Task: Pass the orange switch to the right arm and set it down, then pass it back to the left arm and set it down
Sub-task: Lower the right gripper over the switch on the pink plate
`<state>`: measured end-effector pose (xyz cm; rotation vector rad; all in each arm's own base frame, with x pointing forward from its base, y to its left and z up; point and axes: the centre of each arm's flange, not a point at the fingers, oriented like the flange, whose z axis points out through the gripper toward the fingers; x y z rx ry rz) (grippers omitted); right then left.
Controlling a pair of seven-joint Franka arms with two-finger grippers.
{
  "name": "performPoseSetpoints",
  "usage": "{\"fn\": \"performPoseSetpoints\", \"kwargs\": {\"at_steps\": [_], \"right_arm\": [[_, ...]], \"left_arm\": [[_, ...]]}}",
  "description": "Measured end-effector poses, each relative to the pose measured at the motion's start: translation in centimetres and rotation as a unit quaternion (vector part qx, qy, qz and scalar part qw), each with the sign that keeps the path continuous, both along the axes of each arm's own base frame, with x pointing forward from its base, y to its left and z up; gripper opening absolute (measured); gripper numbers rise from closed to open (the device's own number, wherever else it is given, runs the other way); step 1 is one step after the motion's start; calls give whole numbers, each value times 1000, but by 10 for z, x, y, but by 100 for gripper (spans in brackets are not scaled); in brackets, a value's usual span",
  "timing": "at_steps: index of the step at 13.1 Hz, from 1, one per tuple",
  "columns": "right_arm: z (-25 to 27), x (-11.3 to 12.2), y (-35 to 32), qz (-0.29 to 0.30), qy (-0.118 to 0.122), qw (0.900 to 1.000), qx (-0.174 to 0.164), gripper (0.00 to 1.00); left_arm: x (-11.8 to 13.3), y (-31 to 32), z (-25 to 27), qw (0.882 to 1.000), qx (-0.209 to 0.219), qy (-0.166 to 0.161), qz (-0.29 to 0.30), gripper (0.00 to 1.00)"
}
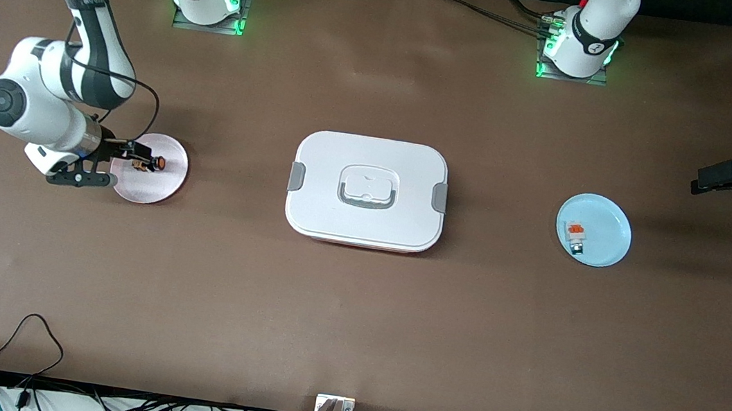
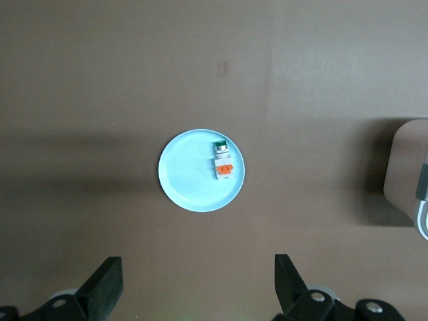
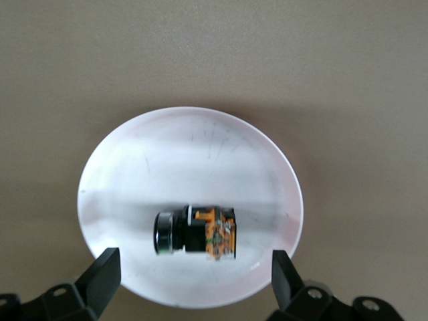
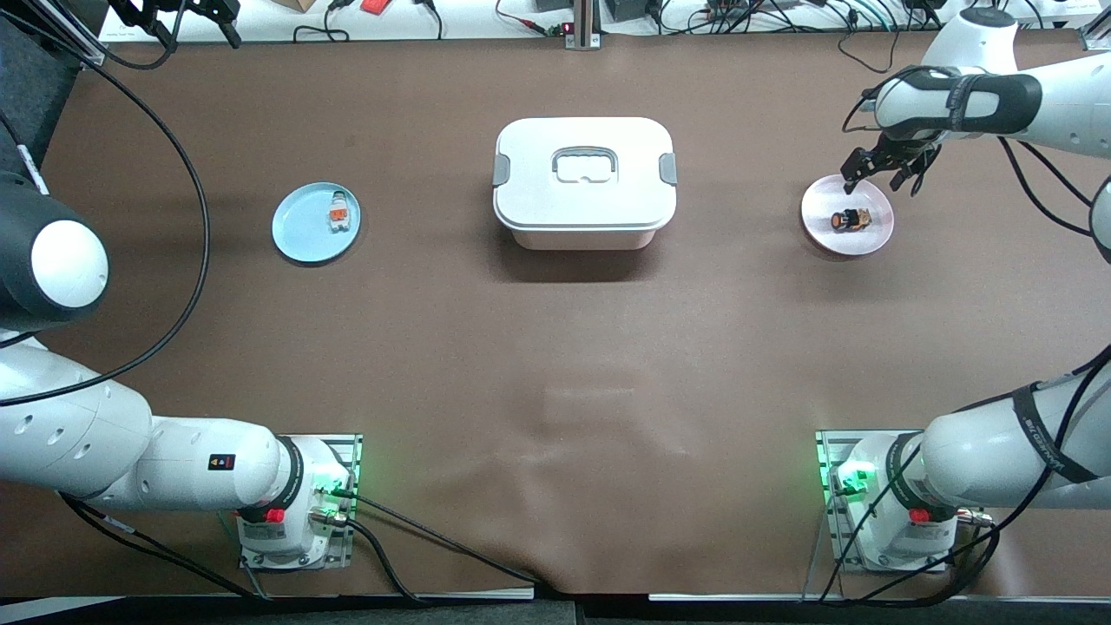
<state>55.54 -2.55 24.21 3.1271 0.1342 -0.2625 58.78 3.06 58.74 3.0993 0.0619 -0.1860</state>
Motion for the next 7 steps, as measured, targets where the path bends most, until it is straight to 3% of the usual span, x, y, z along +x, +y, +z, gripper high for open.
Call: {"fn": "performPoseSetpoints", "kwargs": {"at_steps": [7], "right_arm": [[-41,-9,18,16,15,1000,7,100]], "left_arm": [[0,2,0,1000,0,-2,2,100]]}}
